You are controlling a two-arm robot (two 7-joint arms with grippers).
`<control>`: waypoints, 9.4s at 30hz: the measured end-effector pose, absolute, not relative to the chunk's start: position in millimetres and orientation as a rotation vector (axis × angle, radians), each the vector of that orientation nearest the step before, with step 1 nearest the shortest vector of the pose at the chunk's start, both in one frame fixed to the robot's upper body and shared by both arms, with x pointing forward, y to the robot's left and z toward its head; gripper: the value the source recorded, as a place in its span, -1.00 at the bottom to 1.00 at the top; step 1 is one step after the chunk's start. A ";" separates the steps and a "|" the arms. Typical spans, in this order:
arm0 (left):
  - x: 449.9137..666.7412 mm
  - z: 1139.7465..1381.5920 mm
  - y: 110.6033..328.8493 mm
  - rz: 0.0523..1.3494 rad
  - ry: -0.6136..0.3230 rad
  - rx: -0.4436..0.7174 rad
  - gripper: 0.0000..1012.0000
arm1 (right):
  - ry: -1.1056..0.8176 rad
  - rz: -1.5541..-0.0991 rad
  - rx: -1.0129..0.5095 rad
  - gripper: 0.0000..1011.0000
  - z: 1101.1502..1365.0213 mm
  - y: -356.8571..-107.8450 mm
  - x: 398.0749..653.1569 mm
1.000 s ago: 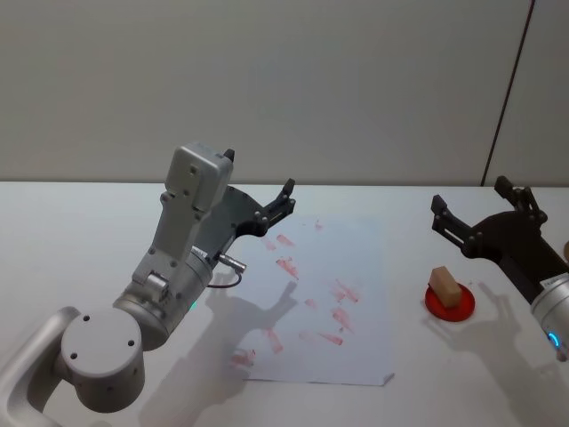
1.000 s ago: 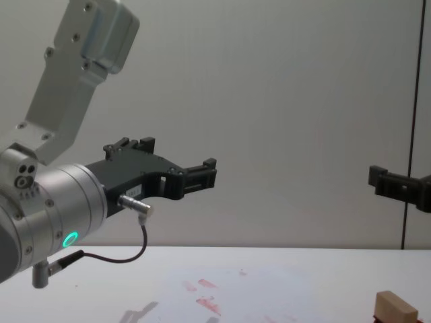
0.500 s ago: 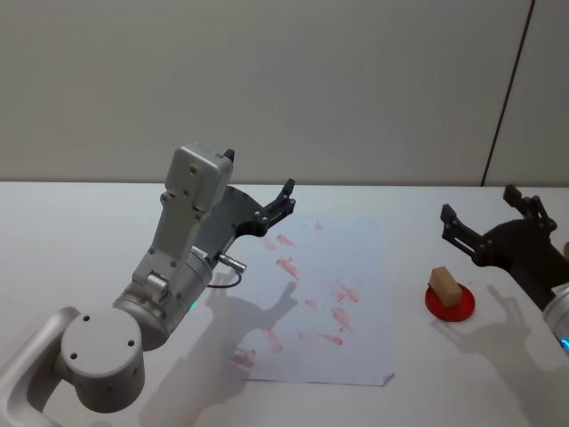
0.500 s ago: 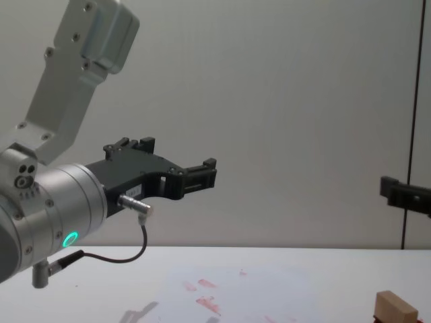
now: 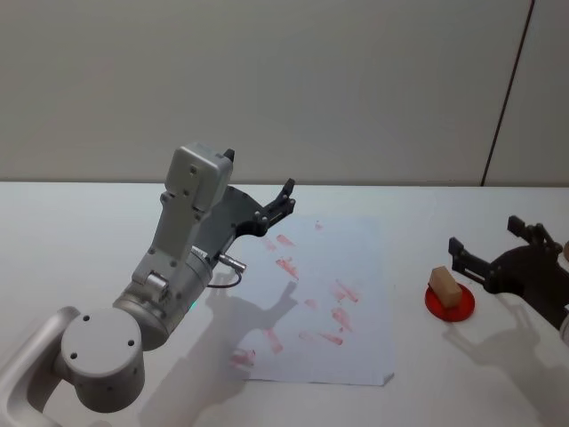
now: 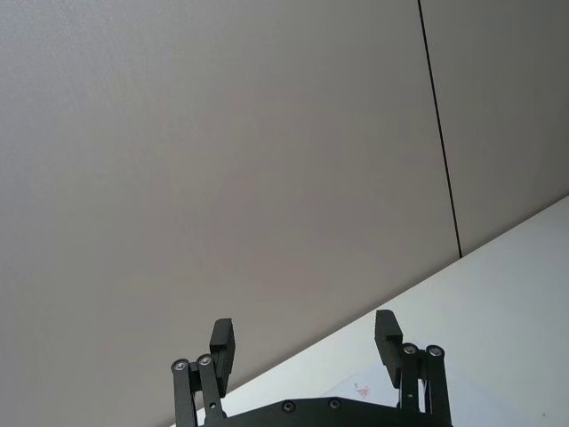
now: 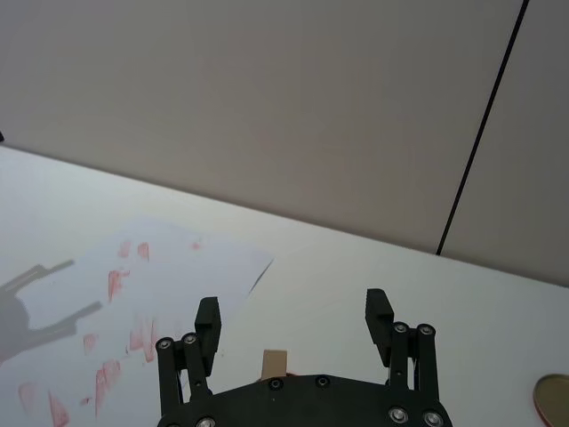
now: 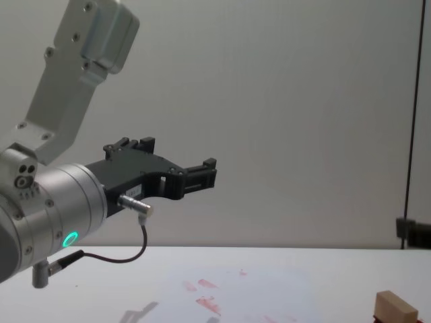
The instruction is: Use the one hand to pick up the stamp and affix it onto the A4 paper.
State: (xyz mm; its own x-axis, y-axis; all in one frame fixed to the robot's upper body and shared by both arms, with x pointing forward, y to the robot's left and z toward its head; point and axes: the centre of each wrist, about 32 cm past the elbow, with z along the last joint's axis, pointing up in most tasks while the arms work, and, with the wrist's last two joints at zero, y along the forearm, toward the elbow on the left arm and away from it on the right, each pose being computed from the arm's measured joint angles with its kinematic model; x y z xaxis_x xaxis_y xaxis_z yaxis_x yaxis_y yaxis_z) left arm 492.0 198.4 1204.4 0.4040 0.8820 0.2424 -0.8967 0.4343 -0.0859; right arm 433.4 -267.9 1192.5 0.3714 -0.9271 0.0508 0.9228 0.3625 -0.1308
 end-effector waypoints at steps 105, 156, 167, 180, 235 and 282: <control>492.0 1204.4 198.4 1.124 -0.268 0.061 0.98 | 0.225 -1.242 -0.497 -0.57 1157.3 -230.9 462.1; 492.0 1204.4 198.4 1.124 -0.268 0.061 0.98 | 0.186 -0.941 -0.161 -0.57 1206.5 -198.9 475.7; 492.0 1204.4 198.4 1.124 -0.268 0.061 0.98 | 0.187 -0.868 -0.292 -0.57 1200.4 -197.1 475.3; 492.0 1204.4 198.4 1.124 -0.268 0.061 0.98 | 0.194 -0.817 -0.439 -0.57 1181.9 -194.9 475.9; 492.0 1204.4 198.4 1.124 -0.268 0.061 0.98 | 0.196 -0.884 -0.367 -0.57 1195.0 -191.2 479.5; 492.0 1204.4 198.4 1.124 -0.268 0.061 0.98 | 0.198 -1.151 -0.389 -0.57 1194.1 -260.0 452.7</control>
State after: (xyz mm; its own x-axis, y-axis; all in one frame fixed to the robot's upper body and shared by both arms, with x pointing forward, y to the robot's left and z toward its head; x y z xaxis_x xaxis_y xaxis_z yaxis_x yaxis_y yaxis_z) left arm 492.0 198.4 1204.4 0.4041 0.8820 0.2425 -0.8966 0.4344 -0.0859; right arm 452.7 -260.0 1194.1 0.3997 -0.9155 0.0453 0.8479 0.3504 -0.3979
